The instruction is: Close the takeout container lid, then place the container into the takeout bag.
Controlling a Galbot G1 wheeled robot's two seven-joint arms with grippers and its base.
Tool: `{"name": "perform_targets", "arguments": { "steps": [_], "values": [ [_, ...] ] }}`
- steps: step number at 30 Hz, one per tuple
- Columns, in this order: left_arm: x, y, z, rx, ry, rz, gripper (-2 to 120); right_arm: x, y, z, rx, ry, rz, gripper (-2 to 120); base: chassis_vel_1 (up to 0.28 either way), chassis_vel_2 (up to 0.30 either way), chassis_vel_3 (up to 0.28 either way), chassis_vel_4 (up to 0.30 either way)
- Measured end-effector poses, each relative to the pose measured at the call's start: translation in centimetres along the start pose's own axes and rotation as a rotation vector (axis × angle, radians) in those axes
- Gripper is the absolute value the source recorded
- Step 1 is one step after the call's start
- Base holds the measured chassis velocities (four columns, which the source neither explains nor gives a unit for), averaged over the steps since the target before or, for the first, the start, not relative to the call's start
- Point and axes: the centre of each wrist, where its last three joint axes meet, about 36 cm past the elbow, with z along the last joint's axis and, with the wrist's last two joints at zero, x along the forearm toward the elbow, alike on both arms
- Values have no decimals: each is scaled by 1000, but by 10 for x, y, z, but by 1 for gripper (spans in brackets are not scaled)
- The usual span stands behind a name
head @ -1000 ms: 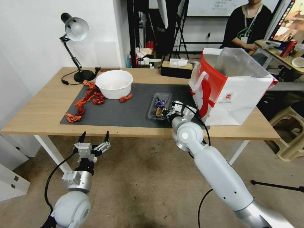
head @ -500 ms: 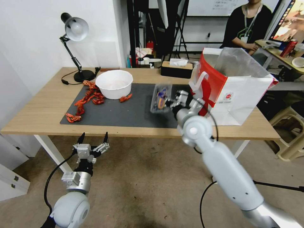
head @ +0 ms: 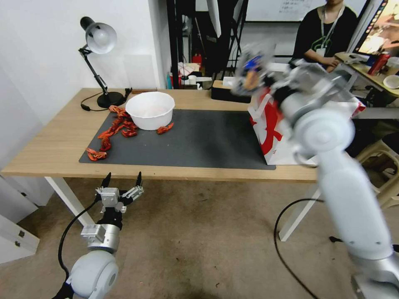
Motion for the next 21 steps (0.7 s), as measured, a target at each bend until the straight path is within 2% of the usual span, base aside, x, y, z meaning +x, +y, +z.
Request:
{"name": "perform_targets", "arguments": {
  "steps": [3, 12, 16, 17, 20, 21],
  "values": [
    [-1, -1, 0, 0, -3, 3, 100, -1, -29, -22, 8, -26, 96, 0, 0, 0, 0, 0],
    [-4, -4, -1, 2, -4, 14, 100, -3, -62, -13, 27, 37, 192, 2, 0, 0, 0, 0],
    [-4, -8, -1, 4, -3, 19, 100, -3, -71, -8, 27, 59, 211, 18, 0, 0, 0, 0],
    [-4, -8, -1, 4, -3, 19, 100, -3, -71, -8, 27, 59, 211, 18, 0, 0, 0, 0],
    [-4, -10, -1, 7, -3, 21, 100, -2, -74, -10, 35, 65, 221, 32, 0, 0, 0, 0],
    [-4, -10, -1, 7, -3, 21, 100, -2, -74, -10, 35, 65, 221, 32, 0, 0, 0, 0]
  ]
}}
